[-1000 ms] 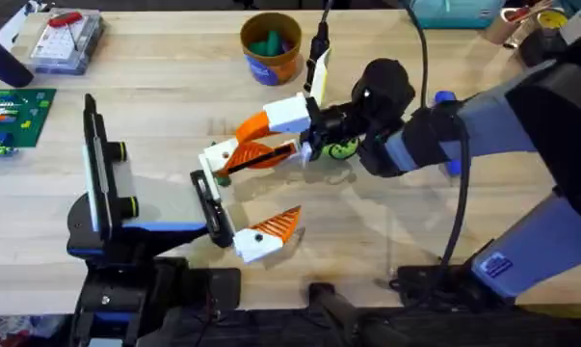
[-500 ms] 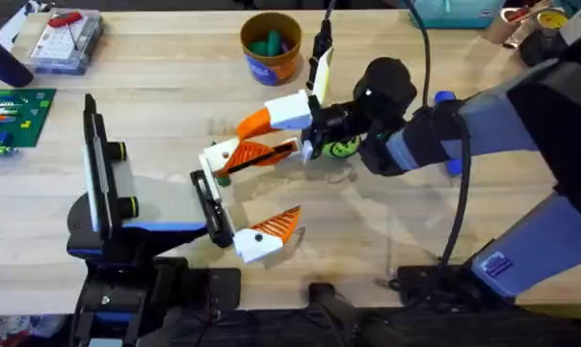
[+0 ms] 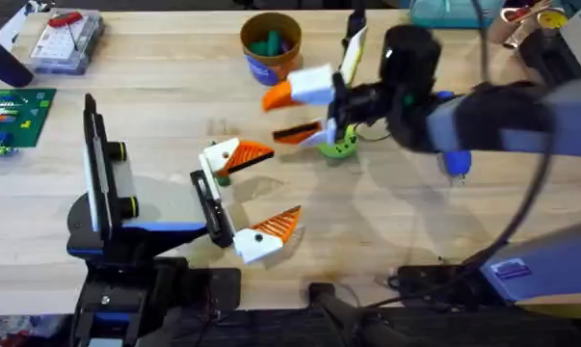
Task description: Pick up the gripper from the table and insert it into the empty holder that is missing its gripper. Then pick up a screw, insert it into the mounting hole, and use the screwdriver to tighten it. Finally, clean up the table by picking up the vegetable and placing it into the bucket.
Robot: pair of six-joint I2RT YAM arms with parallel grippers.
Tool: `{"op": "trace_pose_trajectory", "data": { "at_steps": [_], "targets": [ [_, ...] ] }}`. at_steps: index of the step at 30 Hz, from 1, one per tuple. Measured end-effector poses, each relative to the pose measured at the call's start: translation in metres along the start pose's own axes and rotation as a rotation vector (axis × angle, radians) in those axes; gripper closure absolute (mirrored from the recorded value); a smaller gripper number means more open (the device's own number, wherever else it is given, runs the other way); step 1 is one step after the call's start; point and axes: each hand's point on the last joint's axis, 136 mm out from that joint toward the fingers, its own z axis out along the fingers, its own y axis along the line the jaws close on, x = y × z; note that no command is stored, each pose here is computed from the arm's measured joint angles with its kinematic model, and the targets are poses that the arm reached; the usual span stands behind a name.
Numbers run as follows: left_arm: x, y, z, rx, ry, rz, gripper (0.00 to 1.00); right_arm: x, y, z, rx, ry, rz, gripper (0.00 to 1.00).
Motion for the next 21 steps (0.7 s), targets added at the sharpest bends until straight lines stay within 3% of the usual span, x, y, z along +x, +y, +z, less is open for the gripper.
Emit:
{"op": "trace_pose_trajectory", "data": {
  "at_steps": [6, 7, 12, 21],
  "targets": [
    [0.0, 0.0, 0.0, 0.0, 0.0, 0.0, 0.014, -0.016, 0.024, -0.036, 0.099, -0.068, -0.084, 0.005],
    [0.0, 0.0, 0.0, 0.0, 0.0, 0.0, 0.015, -0.02, 0.04, -0.054, 0.164, -0.108, -0.156, 0.004],
    [0.0, 0.0, 0.0, 0.0, 0.0, 0.0, 0.014, -0.014, 0.04, -0.086, 0.432, -0.17, -0.189, 0.004],
    [0.0, 0.0, 0.0, 0.0, 0.0, 0.0, 0.014, 0.008, 0.053, -0.158, 0.973, -0.216, -0.357, 0.004]
  ]
}}
